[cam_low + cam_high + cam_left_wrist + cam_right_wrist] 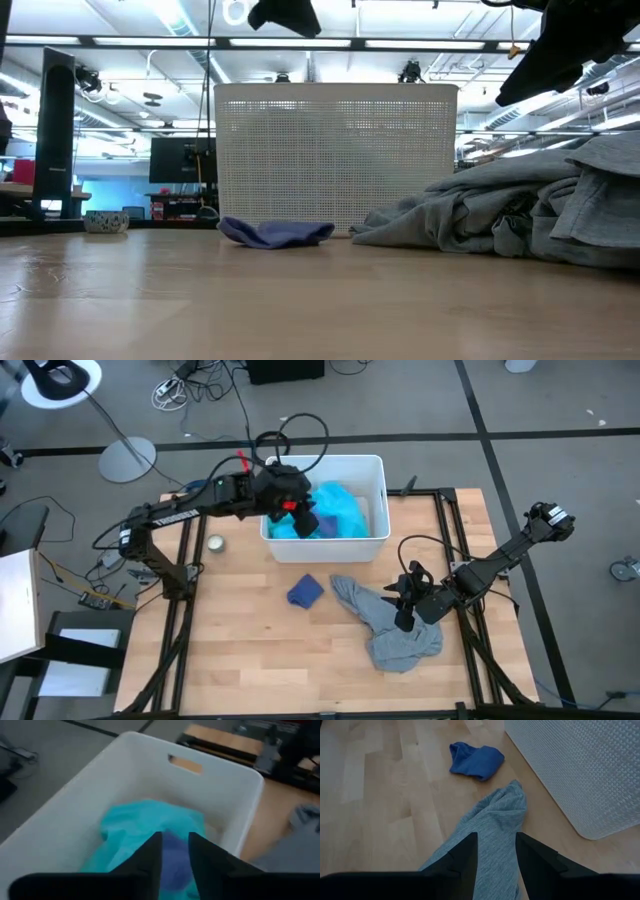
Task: Sort clothes
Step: Put the blue sock into the laundry bin, then put the gray shirt into the laundry bin
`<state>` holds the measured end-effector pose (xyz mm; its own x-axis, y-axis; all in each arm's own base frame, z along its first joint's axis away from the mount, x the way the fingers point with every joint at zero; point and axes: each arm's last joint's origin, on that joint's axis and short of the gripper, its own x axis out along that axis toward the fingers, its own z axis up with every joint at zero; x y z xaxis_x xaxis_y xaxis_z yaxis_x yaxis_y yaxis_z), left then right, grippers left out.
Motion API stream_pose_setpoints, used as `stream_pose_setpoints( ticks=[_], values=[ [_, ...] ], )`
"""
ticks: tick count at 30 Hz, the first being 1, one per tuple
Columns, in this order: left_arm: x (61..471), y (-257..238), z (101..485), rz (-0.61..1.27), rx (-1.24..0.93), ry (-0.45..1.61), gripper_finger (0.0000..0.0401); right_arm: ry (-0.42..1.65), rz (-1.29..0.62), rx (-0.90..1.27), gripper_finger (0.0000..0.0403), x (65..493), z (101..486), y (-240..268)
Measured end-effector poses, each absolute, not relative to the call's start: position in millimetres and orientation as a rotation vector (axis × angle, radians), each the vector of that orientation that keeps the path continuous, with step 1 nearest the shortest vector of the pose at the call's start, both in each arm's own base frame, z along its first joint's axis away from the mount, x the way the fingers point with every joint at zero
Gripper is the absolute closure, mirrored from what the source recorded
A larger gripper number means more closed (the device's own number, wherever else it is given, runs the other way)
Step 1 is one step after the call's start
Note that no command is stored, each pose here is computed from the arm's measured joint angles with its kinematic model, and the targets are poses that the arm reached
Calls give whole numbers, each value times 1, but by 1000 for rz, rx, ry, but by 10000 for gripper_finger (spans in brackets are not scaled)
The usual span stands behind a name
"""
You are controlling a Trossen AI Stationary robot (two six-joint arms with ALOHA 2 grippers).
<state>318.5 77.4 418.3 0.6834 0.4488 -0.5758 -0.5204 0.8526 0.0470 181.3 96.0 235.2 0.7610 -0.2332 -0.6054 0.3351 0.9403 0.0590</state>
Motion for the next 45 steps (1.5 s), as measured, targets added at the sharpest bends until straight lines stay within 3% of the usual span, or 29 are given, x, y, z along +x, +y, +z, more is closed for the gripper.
stream_pose_setpoints(
  ticks=[5,11,16,22,28,36,41,45],
  values=[
    [314,71,417,528,-126,656,270,635,-310,167,269,181,235,96],
    [309,25,416,452,-96,715,266,639,-308,166,269,181,235,96],
    [300,-20,399,501,-45,712,265,639,-305,158,269,181,235,96],
    [298,-67,354,496,-23,733,265,641,-309,203,269,181,235,96],
    [292,-84,301,531,-30,783,266,682,-283,266,264,184,230,100],
    [292,-87,246,475,-105,745,276,820,-213,251,227,199,174,116],
    [290,-85,223,459,-101,719,276,873,-291,173,200,204,134,118],
    [287,-80,207,447,-125,711,277,835,-311,183,219,220,112,118]
  ],
)
